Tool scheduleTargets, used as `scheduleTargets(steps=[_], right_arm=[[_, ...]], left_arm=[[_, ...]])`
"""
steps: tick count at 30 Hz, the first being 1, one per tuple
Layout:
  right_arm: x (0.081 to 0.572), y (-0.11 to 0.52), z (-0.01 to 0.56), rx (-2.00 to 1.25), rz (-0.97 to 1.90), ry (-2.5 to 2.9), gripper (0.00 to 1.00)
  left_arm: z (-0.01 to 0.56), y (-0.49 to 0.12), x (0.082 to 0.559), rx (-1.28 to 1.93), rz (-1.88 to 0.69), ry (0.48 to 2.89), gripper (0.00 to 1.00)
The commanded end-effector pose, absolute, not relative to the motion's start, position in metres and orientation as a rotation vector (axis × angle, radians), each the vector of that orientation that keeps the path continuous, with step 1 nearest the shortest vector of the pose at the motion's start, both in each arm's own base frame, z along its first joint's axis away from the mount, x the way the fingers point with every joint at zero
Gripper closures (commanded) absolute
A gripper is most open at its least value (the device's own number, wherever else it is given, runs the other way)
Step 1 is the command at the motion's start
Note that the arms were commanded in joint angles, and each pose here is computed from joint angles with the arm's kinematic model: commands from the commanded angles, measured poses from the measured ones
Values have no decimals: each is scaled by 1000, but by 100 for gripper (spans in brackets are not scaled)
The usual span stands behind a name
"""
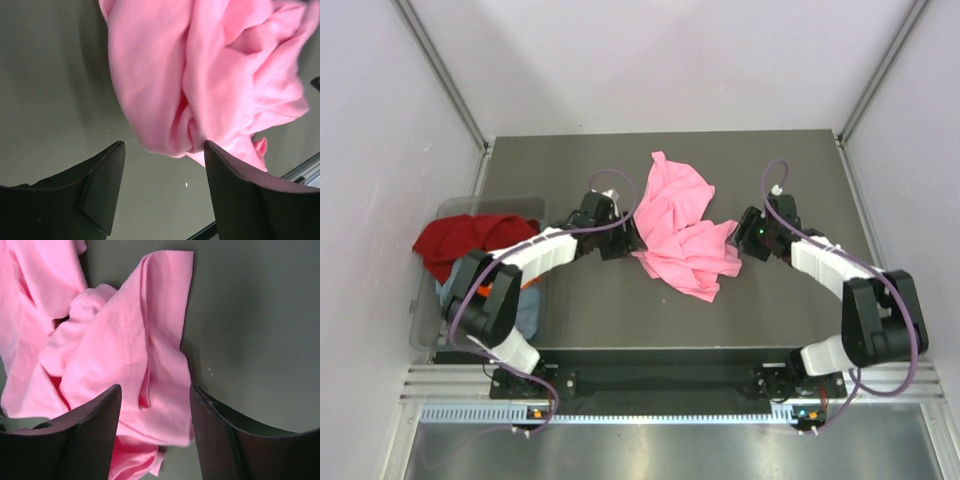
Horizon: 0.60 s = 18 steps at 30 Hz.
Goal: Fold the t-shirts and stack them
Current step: Flatten the tshirt out
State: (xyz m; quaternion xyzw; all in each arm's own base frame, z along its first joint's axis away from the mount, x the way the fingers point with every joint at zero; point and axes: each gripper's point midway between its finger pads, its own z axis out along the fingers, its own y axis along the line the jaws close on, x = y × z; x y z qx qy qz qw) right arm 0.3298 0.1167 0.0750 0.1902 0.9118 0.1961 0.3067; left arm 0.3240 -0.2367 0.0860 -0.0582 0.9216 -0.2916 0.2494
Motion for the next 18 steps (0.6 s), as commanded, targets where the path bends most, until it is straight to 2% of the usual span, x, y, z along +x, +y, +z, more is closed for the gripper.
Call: scheduleTargets(steps=[1, 3, 6, 7, 10, 11, 14, 18], right_arm=[[361, 142, 94, 435, 705, 2319, 43], [359, 147, 87, 453, 741, 2328, 43], [355, 152, 75, 474, 787, 2334, 46], [355, 155, 72, 477, 803, 2338, 47], [351, 162, 70, 474, 841, 2350, 54], [350, 165, 70, 482, 852, 2351, 56], [341, 168, 67, 504, 853, 2388, 57], [334, 170, 64, 537, 820, 2410, 56]], left_arm=[[86, -261, 330, -79, -878, 2496, 31], [79, -270, 328, -67, -909, 2516, 33], [73, -276, 332, -63, -918, 2531, 46], [73, -277, 334, -65, -918, 2529, 60], [73, -278, 338, -64, -910, 2529, 76], [74, -279, 340, -65, -907, 2527, 84], [76, -279, 341, -54, -900, 2533, 100], [82, -281, 342, -45, -914, 2525, 100]])
